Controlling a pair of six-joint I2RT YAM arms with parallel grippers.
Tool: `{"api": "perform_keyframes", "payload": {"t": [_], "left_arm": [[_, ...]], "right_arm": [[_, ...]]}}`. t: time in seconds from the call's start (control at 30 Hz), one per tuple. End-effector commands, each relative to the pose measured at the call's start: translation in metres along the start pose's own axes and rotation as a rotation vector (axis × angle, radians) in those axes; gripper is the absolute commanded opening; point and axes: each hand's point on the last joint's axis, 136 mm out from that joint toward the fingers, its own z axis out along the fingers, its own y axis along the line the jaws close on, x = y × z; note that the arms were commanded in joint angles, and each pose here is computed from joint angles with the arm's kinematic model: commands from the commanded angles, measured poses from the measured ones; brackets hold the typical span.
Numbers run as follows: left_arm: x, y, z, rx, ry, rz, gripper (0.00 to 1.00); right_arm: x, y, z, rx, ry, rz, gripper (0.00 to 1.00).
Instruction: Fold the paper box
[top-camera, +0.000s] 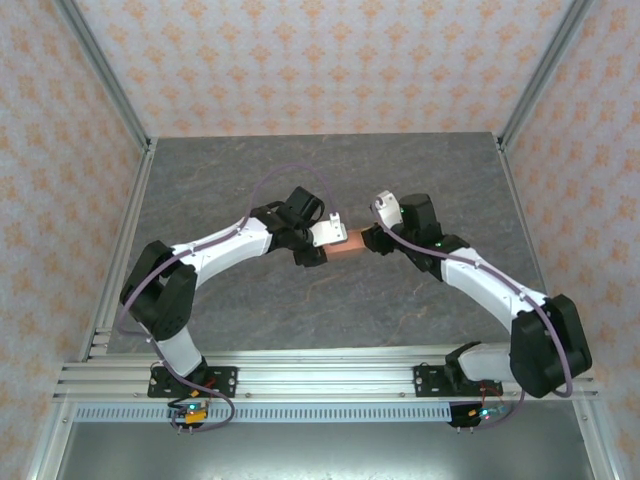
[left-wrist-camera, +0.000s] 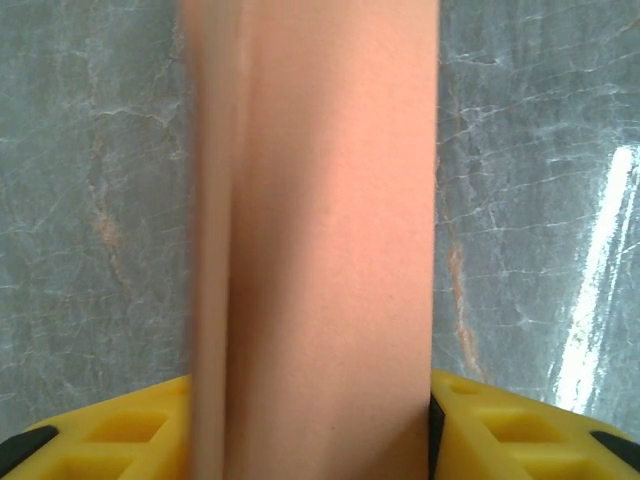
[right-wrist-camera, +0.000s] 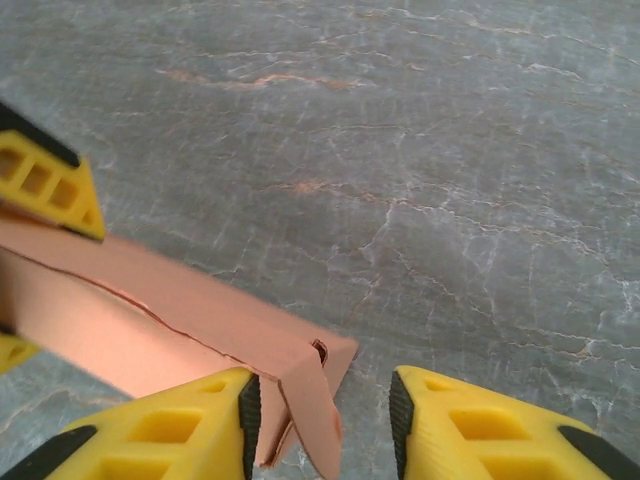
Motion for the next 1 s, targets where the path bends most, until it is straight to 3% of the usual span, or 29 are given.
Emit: {"api": "perform_keyframes", "payload": {"t": [0.0,0.13,0.57,0.73,0.97], "left_arm": [[0.004,-0.007,0.004,0.065,0.011,-0.009,0.51],[0.001,-0.002,0.004,0.074,-0.014,-0.022,0.53],[-0.007,0.003,0.003,0.056,-0.055,-0.002,0.51],[-0.009,0.006,0.001,0.037,-0.062,0.003,0.51],[-0.012,0.009,0.001,0.016,-0.077,0.004,0.51]], "right_arm": [[-0.011,-0.007,0.0,0.047,-0.007,0.008,0.36],[-0.008,-0.005,0.004,0.033,0.026,-0.006,0.29],[-0.012,0.0,0.013,-0.004,0.043,-0.039,0.31],[-0.014,0.01,0.017,-0.044,0.086,-0.043,0.14],[-0.015,0.006,0.018,-0.014,0.099,-0.072,0.11]]}}
